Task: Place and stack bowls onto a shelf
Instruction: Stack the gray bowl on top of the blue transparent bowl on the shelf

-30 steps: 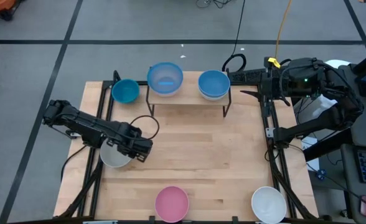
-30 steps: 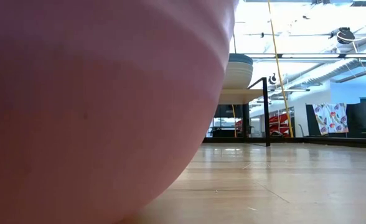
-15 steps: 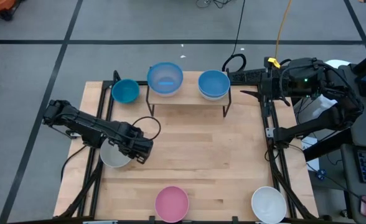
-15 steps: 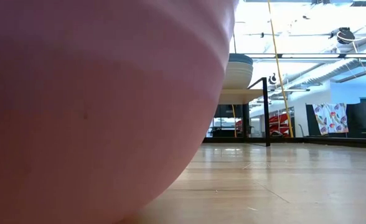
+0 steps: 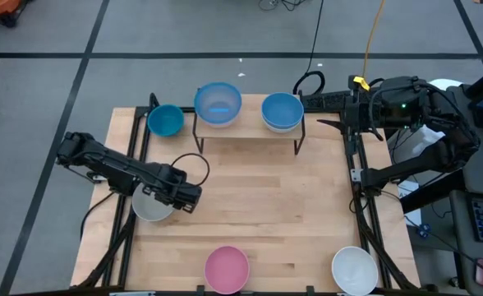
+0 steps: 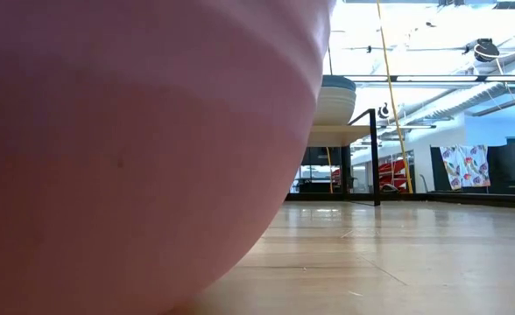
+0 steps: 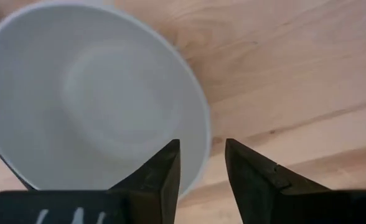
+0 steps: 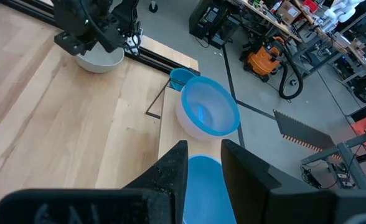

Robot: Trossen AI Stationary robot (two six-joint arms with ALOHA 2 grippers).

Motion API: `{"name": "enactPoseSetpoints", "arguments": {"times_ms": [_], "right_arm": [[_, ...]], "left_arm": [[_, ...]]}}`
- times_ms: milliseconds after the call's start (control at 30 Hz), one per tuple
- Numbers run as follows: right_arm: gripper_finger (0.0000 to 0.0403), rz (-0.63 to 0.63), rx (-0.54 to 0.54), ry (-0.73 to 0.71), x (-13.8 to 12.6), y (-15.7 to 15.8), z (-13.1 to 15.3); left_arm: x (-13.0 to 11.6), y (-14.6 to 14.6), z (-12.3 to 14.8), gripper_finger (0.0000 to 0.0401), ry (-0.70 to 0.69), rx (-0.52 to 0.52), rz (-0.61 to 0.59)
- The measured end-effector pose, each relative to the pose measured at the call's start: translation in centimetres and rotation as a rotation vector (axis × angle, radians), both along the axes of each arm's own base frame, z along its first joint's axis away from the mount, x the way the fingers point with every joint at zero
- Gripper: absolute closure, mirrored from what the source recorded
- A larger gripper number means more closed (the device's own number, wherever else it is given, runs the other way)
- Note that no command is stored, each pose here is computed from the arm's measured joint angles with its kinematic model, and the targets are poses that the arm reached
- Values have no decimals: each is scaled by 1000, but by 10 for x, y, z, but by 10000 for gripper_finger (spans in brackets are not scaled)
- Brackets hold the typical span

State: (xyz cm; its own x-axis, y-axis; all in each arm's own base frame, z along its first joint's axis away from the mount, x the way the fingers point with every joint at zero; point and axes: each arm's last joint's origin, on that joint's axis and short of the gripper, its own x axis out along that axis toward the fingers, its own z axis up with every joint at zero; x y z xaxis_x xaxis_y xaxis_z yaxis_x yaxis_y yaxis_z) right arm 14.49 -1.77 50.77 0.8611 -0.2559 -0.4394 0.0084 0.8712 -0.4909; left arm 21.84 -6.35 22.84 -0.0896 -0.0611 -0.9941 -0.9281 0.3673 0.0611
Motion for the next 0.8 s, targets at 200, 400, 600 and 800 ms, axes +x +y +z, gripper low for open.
{"name": "enactPoseSetpoints", "arguments": {"times_ms": [200,400,600,800], "right_arm": [[314,2,-5,-10,0,0,1],[314,13,-29,-25,1,0,3],[314,14,-32,-32,2,0,4],[314,14,-33,-39,2,0,4]], "left_arm": [[0,0,-24,267,-51,-21,10],[-6,1,-48,267,-65,-25,17],[-12,2,-65,296,-55,-47,93],[-11,2,-63,385,-64,-60,65]]}}
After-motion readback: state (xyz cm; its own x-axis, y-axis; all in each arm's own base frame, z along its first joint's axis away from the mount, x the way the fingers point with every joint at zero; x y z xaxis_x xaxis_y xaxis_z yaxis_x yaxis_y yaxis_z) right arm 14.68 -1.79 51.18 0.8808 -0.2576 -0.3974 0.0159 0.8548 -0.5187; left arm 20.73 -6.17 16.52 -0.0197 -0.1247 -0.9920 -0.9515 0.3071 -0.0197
